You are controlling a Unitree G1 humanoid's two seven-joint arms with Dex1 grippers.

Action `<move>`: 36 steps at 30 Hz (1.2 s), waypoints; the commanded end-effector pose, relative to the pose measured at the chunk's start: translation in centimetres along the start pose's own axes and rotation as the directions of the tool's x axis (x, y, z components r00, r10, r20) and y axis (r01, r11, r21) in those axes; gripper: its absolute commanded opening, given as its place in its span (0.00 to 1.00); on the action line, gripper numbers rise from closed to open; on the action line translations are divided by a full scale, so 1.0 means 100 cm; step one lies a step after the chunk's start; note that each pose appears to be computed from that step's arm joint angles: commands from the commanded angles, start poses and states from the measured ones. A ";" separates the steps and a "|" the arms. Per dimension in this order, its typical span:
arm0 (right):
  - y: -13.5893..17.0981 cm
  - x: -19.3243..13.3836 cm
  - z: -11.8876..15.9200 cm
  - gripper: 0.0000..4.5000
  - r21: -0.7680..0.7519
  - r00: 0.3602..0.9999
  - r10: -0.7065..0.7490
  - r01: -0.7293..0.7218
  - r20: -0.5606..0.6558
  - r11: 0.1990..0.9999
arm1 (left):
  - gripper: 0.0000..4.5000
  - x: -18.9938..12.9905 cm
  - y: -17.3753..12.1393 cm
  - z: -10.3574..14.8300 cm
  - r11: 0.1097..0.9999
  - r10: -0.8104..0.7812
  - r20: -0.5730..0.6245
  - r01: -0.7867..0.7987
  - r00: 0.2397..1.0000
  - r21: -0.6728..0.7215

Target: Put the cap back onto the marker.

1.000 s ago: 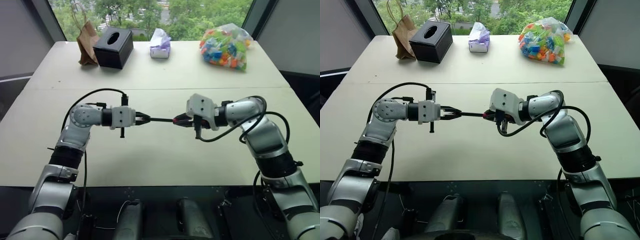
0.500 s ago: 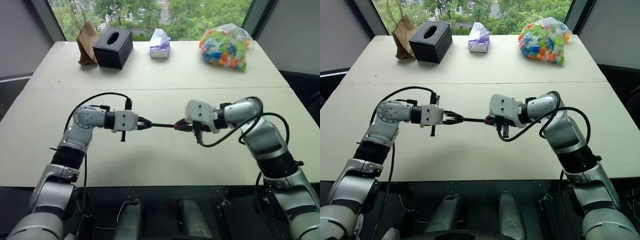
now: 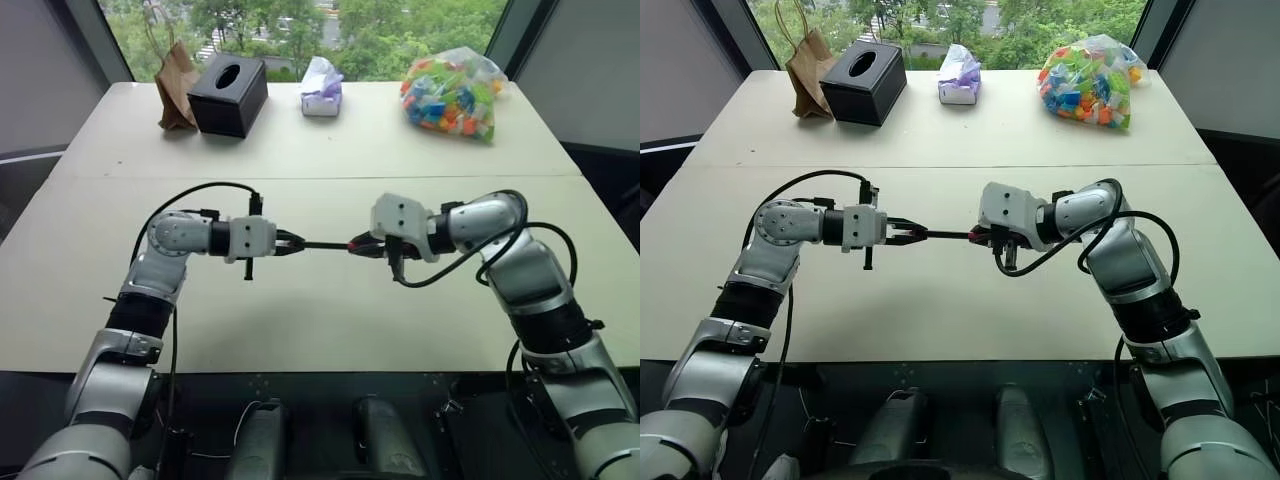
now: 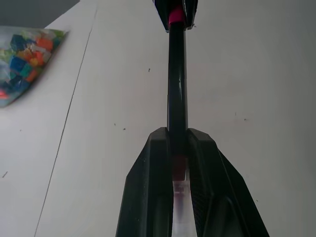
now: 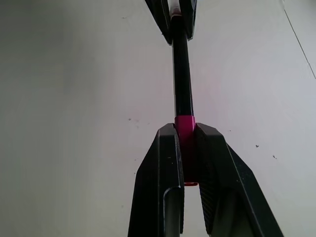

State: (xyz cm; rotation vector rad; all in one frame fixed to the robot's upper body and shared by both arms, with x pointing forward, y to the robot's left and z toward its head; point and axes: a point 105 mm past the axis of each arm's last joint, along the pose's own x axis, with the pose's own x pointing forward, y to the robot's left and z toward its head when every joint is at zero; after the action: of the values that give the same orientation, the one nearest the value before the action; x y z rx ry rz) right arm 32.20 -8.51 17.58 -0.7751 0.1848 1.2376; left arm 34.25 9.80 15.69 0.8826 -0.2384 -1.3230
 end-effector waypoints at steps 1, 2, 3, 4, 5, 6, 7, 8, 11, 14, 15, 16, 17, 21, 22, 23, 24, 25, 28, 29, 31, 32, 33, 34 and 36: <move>0.038 0.028 0.052 0.01 -0.110 0.951 0.231 -0.212 0.204 0.971 | 0.00 0.026 0.032 0.074 0.986 0.056 0.275 -0.096 0.960 0.136; 0.036 0.028 0.053 0.01 -0.101 0.953 0.219 -0.202 0.209 0.974 | 0.00 0.026 0.032 0.075 0.986 0.052 0.276 -0.094 0.960 0.140; 0.033 0.029 0.054 0.01 -0.097 0.956 0.208 -0.191 0.208 0.977 | 0.00 0.027 0.033 0.076 0.985 0.050 0.275 -0.093 0.960 0.144; 0.031 0.029 0.053 0.01 -0.099 0.959 0.199 -0.182 0.204 0.978 | 0.00 0.027 0.033 0.076 0.985 0.049 0.274 -0.092 0.961 0.146; 0.030 0.029 0.053 0.01 -0.101 0.961 0.192 -0.175 0.199 0.979 | 0.00 0.027 0.034 0.076 0.985 0.049 0.272 -0.092 0.961 0.147; 0.029 0.030 0.053 0.01 -0.106 0.962 0.188 -0.170 0.195 0.980 | 0.00 0.027 0.034 0.076 0.985 0.049 0.271 -0.092 0.961 0.146; 0.029 0.029 0.053 0.01 -0.114 0.963 0.188 -0.168 0.192 0.979 | 0.00 0.028 0.034 0.076 0.985 0.045 0.269 -0.087 0.962 0.146; 0.030 0.029 0.053 0.01 -0.129 0.963 0.193 -0.170 0.189 0.977 | 0.00 0.028 0.033 0.076 0.986 0.039 0.267 -0.080 0.963 0.148; 0.032 0.027 0.051 0.01 -0.165 0.961 0.212 -0.183 0.177 0.969 | 0.00 0.028 0.029 0.075 0.986 0.012 0.261 -0.054 0.965 0.155; 0.035 0.025 0.048 0.01 -0.194 0.960 0.232 -0.200 0.158 0.960 | 0.00 0.027 0.028 0.075 0.987 0.003 0.268 -0.045 0.963 0.152; 0.036 0.025 0.047 0.01 -0.201 0.959 0.237 -0.204 0.156 0.958 | 0.00 0.027 0.028 0.076 0.988 0.000 0.272 -0.043 0.962 0.152; 0.036 0.024 0.047 0.01 -0.203 0.958 0.241 -0.208 0.156 0.957 | 0.00 0.027 0.027 0.076 0.988 -0.003 0.274 -0.040 0.962 0.151; 0.037 0.024 0.047 0.01 -0.204 0.957 0.245 -0.211 0.158 0.956 | 0.00 0.027 0.027 0.077 0.988 -0.005 0.276 -0.038 0.961 0.150; 0.037 0.025 0.049 0.01 -0.203 0.955 0.249 -0.215 0.161 0.955 | 0.00 0.026 0.026 0.077 0.988 -0.016 0.277 -0.027 0.961 0.149; 0.037 0.025 0.048 0.01 -0.202 0.955 0.248 -0.214 0.160 0.956 | 0.00 0.027 0.026 0.076 0.988 -0.018 0.275 -0.025 0.961 0.151; 0.037 0.025 0.048 0.01 -0.197 0.957 0.245 -0.212 0.158 0.957 | 0.00 0.027 0.025 0.076 0.988 -0.019 0.272 -0.024 0.962 0.151; 0.036 0.025 0.048 0.01 -0.192 0.958 0.241 -0.210 0.156 0.959 | 0.00 0.027 0.025 0.076 0.988 -0.018 0.269 -0.024 0.963 0.151; 0.036 0.026 0.047 0.01 -0.188 0.959 0.236 -0.206 0.154 0.960 | 0.00 0.027 0.025 0.075 0.988 -0.017 0.268 -0.025 0.963 0.151; 0.034 0.026 0.043 0.01 -0.168 0.965 0.220 -0.196 0.142 0.966 | 0.00 0.027 0.025 0.074 0.988 -0.012 0.261 -0.028 0.965 0.150; 0.034 0.025 0.042 0.01 -0.161 0.966 0.216 -0.193 0.139 0.968 | 0.00 0.026 0.025 0.074 0.988 -0.010 0.258 -0.029 0.966 0.149; 0.033 0.024 0.038 0.21 -0.150 0.969 0.208 -0.187 0.132 0.971 | 0.00 0.025 0.024 0.071 0.989 -0.002 0.248 -0.034 0.969 0.142; 0.032 0.022 0.036 0.30 -0.144 0.972 0.199 -0.181 0.127 0.973 | 0.00 0.023 0.023 0.068 0.990 0.003 0.236 -0.036 0.972 0.135; 0.031 0.021 0.034 0.40 -0.138 0.973 0.194 -0.177 0.123 0.975 | 0.00 0.022 0.021 0.065 0.991 0.007 0.225 -0.037 0.974 0.128; 0.031 0.020 0.033 0.53 -0.135 0.975 0.189 -0.172 0.119 0.976 | 0.00 0.020 0.020 0.062 0.992 0.011 0.213 -0.037 0.977 0.122; 0.028 0.018 0.030 0.77 -0.128 0.979 0.170 -0.155 0.109 0.980 | 0.00 0.016 0.016 0.054 0.994 0.015 0.184 -0.036 0.983 0.108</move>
State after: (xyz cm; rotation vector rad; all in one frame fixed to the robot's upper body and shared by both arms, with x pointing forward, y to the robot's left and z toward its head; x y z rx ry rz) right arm 30.82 -6.64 18.12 -0.7992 0.1069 1.3678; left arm 33.23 7.18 16.59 0.8641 -0.2903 -1.4161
